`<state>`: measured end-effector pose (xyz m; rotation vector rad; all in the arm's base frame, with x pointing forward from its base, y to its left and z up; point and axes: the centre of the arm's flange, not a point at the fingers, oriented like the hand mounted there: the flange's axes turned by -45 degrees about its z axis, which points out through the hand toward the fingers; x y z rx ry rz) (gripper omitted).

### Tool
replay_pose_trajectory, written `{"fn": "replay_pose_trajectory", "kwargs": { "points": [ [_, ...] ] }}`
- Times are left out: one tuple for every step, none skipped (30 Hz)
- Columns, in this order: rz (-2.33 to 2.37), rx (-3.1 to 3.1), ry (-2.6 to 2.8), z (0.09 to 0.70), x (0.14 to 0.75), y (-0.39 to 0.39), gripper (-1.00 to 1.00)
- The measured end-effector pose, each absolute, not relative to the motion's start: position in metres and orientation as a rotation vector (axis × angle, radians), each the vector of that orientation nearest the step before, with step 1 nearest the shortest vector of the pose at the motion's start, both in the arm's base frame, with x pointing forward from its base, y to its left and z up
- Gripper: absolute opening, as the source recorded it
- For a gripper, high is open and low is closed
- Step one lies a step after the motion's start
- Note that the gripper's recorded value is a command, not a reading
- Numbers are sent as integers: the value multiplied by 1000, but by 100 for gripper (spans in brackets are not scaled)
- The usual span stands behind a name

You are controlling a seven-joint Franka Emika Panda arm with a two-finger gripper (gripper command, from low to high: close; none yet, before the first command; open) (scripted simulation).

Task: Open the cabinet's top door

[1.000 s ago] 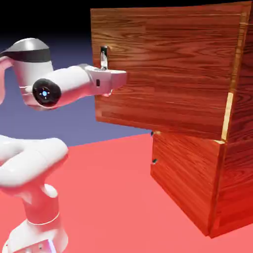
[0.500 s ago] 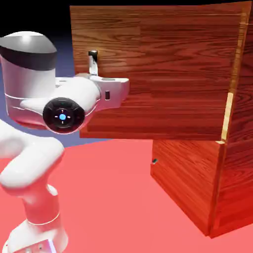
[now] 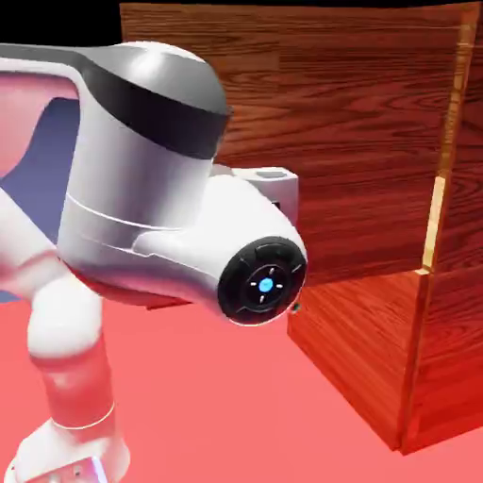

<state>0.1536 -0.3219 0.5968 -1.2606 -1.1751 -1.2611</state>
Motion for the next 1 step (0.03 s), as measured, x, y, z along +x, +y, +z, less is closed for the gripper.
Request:
{"fn": "replay_pose_trajectory", "kwargs": {
  "points": [
    [-1252,-1251,-1181,597,155,-327,-100]
  ]
}}
